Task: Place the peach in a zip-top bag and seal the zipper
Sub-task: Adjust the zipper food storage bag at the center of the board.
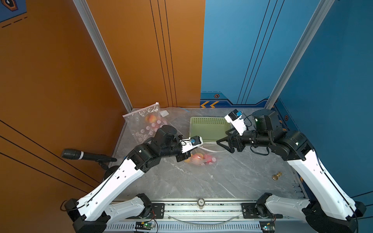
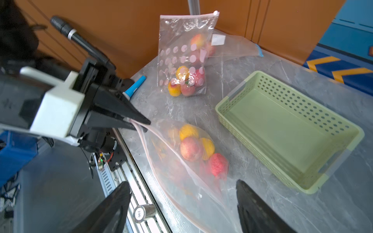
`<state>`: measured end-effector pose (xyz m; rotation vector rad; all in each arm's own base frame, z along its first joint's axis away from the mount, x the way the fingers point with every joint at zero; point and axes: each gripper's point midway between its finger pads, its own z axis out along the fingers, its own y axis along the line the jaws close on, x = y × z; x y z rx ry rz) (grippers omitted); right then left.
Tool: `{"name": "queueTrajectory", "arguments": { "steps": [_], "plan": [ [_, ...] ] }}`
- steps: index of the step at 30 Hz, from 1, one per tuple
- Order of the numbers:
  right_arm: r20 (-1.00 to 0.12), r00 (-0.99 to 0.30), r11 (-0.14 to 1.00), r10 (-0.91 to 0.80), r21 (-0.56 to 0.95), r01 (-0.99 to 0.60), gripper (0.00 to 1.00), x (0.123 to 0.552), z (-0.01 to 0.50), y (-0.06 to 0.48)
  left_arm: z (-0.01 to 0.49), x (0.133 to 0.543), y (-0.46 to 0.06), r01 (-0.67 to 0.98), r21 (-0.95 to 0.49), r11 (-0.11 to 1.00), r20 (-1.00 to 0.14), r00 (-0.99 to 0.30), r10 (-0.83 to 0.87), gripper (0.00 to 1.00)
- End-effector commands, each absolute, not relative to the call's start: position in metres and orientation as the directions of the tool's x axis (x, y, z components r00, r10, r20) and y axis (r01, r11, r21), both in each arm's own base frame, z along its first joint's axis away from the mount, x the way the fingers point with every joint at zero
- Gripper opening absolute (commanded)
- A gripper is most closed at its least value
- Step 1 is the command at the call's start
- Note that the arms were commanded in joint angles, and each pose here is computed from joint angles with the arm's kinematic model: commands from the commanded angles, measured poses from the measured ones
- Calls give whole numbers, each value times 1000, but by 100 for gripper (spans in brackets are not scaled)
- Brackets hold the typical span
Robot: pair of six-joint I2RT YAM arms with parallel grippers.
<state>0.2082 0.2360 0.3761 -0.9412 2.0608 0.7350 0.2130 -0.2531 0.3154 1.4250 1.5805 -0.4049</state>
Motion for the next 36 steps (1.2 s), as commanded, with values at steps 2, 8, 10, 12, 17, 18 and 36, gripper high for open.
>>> {"name": "queueTrajectory", "arguments": {
  "steps": [2, 8, 10, 12, 17, 18, 36],
  "plan": [
    [-786, -285, 408, -549, 46, -912, 85, 195, 356, 259, 326, 197, -249, 932, 311, 186, -815, 161, 556, 0],
    [-743, -238, 395, -626, -39, -918, 84, 204, 336, 273, 329, 196, -246, 943, 283, 177, -827, 146, 543, 0],
    [-740, -228, 388, -633, -48, -920, 84, 208, 333, 276, 329, 195, -245, 944, 280, 172, -828, 147, 541, 0],
    [-735, -223, 369, -641, -40, -929, 83, 207, 330, 280, 328, 196, -245, 945, 279, 173, -826, 144, 545, 0],
    [-714, -218, 313, -665, -1, -950, 75, 199, 317, 291, 326, 203, -242, 945, 257, 201, -829, 109, 548, 0],
    [-708, -219, 305, -672, 5, -952, 72, 198, 314, 293, 326, 205, -241, 945, 252, 210, -831, 101, 546, 0],
    [-693, -220, 265, -687, 44, -963, 0, 201, 305, 293, 332, 216, -200, 904, 151, 400, -920, -19, 392, 51]
  ]
}}
